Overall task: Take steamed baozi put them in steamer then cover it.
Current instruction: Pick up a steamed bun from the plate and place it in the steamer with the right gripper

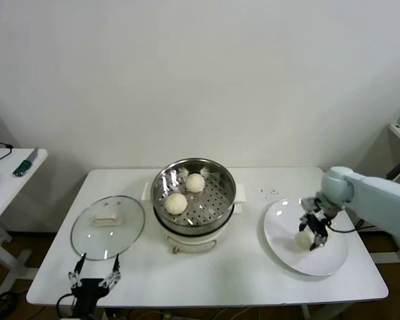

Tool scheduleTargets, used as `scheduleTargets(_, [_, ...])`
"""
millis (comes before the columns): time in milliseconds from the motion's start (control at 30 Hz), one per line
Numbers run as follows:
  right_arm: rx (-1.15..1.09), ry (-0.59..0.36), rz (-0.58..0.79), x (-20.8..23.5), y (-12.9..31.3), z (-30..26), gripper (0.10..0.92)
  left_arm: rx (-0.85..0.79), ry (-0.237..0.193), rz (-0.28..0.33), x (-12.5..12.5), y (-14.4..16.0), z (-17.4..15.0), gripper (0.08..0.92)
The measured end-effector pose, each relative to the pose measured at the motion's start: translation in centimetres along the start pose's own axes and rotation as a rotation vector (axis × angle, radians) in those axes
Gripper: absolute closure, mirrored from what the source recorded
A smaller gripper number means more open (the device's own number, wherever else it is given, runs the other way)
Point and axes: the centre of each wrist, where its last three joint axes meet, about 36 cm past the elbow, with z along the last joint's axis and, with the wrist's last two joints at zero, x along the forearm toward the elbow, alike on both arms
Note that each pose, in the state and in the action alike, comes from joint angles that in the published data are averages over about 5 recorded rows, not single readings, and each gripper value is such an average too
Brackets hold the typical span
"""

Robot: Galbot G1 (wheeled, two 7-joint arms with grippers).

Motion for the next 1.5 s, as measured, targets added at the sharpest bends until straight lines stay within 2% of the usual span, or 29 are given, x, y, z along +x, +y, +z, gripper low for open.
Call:
scheduleTargets(333, [0.375, 0.057, 0.086, 12.1, -6.3, -7.2, 0.354, -0.004, -0.002, 0.017, 0.0, -0.4, -0.3, 0.177])
scheduleTargets(633, [0.728, 0.113, 0.092, 17.0, -9.4, -17.9, 0.352, -0.003, 0.0, 0.036, 0.1, -0.9, -0.4, 0.177])
scheduleTargets(833, [0.952, 0.155, 0.07, 17.3, -10.7, -25.4, 0.352, -0.018, 0.015, 0.05, 0.4, -0.7, 0.0, 0.177])
scheduleTargets(1100, [1.185, 0.206, 0.028, 14.7, -11.3, -33.2, 0.345, -0.026, 0.013, 0.06, 0.2, -0.4, -0.1, 0.177])
scheduleTargets(1500, [1.363, 0.211, -0.034, 9.5, -10.5, -39.4, 0.344, -0.031, 0.025, 0.061, 0.2, 0.0, 0.3, 0.177])
